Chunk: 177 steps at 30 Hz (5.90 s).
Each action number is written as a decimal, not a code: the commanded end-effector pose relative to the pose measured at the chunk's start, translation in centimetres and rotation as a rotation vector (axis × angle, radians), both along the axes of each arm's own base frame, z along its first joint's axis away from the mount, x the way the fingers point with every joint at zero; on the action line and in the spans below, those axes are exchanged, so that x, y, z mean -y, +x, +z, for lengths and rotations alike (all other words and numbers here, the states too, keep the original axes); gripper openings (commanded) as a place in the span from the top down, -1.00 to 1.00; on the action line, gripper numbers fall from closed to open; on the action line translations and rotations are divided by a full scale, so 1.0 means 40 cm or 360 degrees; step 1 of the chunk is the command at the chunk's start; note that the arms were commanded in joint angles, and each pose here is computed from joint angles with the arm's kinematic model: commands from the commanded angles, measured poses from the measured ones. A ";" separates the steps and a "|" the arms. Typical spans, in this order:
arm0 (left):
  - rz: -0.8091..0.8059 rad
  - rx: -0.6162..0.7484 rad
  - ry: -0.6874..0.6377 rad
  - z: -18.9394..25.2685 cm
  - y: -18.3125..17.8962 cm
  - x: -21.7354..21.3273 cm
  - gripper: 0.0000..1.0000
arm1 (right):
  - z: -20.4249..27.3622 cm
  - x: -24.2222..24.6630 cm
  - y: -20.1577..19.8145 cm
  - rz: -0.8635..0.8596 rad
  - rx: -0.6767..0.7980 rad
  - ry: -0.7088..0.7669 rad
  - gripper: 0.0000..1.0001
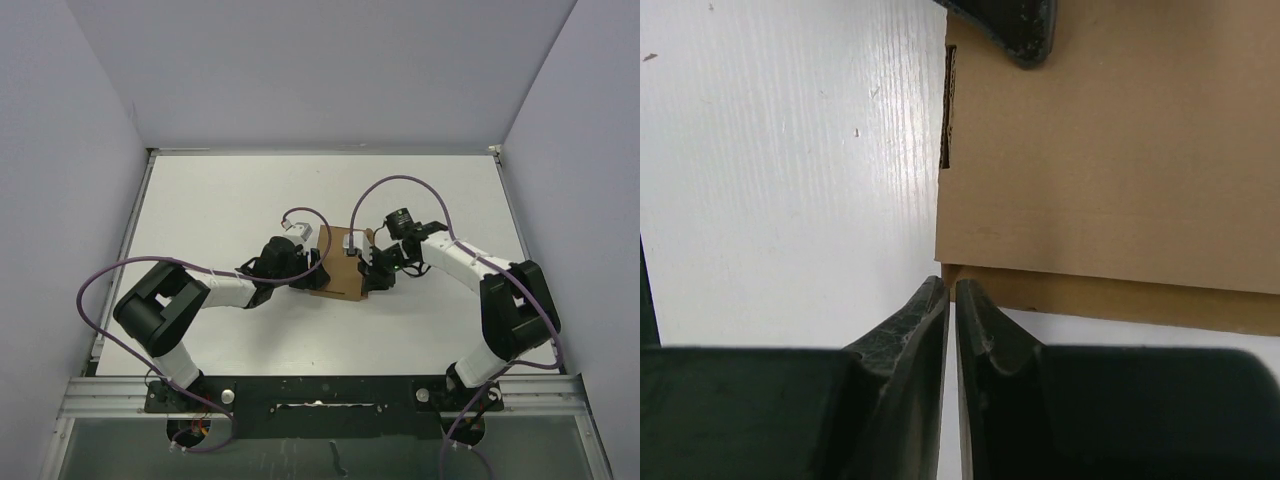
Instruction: Fold the paper box
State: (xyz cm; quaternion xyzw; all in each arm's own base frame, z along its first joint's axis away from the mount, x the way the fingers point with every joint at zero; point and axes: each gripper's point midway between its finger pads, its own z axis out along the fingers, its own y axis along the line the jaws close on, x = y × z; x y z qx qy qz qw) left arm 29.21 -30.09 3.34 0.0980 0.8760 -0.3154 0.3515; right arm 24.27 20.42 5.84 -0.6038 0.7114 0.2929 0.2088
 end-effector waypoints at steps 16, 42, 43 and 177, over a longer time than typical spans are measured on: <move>-0.0048 -0.0011 0.0001 0.003 0.003 0.014 -0.15 | 0.003 0.127 0.149 -0.0479 -0.0014 -0.0046 1.00; -0.0194 0.0012 -0.0025 0.010 0.004 0.054 -0.15 | -0.008 -0.022 0.060 -0.0215 -0.0152 0.0122 1.00; -0.0210 0.0022 -0.0024 0.013 0.004 0.057 -0.15 | -0.004 -0.027 0.055 -0.0197 -0.0148 0.0132 1.00; -0.1596 0.1538 0.0387 0.048 -0.158 0.062 -0.07 | 0.060 0.094 -0.151 0.0947 0.0698 0.0395 0.29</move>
